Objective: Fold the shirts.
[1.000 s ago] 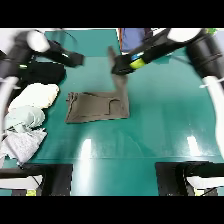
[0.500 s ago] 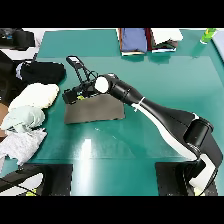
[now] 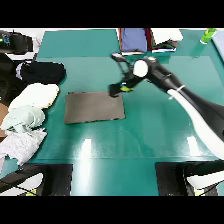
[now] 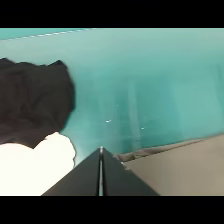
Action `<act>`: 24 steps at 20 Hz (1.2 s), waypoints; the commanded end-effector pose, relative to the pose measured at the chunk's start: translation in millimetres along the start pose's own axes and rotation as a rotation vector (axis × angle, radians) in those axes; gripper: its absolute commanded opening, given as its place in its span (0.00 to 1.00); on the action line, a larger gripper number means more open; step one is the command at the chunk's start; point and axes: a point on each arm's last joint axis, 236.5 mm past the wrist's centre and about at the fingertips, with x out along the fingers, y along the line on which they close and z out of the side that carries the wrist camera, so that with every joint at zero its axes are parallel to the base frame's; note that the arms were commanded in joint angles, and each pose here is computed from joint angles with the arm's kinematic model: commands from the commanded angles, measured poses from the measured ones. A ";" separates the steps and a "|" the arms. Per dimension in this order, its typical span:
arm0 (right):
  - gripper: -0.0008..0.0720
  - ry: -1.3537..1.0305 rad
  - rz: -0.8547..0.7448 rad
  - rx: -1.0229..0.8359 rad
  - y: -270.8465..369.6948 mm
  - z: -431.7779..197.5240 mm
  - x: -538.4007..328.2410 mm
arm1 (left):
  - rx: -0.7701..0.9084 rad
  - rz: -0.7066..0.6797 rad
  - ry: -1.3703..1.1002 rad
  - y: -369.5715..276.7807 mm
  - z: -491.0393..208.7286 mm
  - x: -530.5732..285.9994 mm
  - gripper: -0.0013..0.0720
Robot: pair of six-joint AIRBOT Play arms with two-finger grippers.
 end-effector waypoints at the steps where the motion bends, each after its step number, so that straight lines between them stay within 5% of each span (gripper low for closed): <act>1: 0.89 0.127 0.018 0.236 -53.6 -48.9 4.4 | -0.004 -0.051 -0.024 -12.2 5.5 -0.6 0.05; 11: 0.87 0.162 0.163 0.310 7.9 -28.8 98.0 | 0.015 -0.079 0.002 -20.9 -0.6 -0.7 0.05; 13: 0.77 0.142 0.164 0.285 17.5 -20.5 107.6 | 0.017 -0.080 0.018 -21.1 -4.4 -0.6 0.05; 16: 0.03 0.064 0.116 0.217 16.2 -2.9 105.6 | 0.004 -0.116 0.015 -29.5 -3.7 -1.4 0.05; 24: 0.03 -0.083 -0.267 0.222 -136.8 22.1 -45.1 | 0.107 -0.274 0.000 -110.2 -8.5 -0.7 0.05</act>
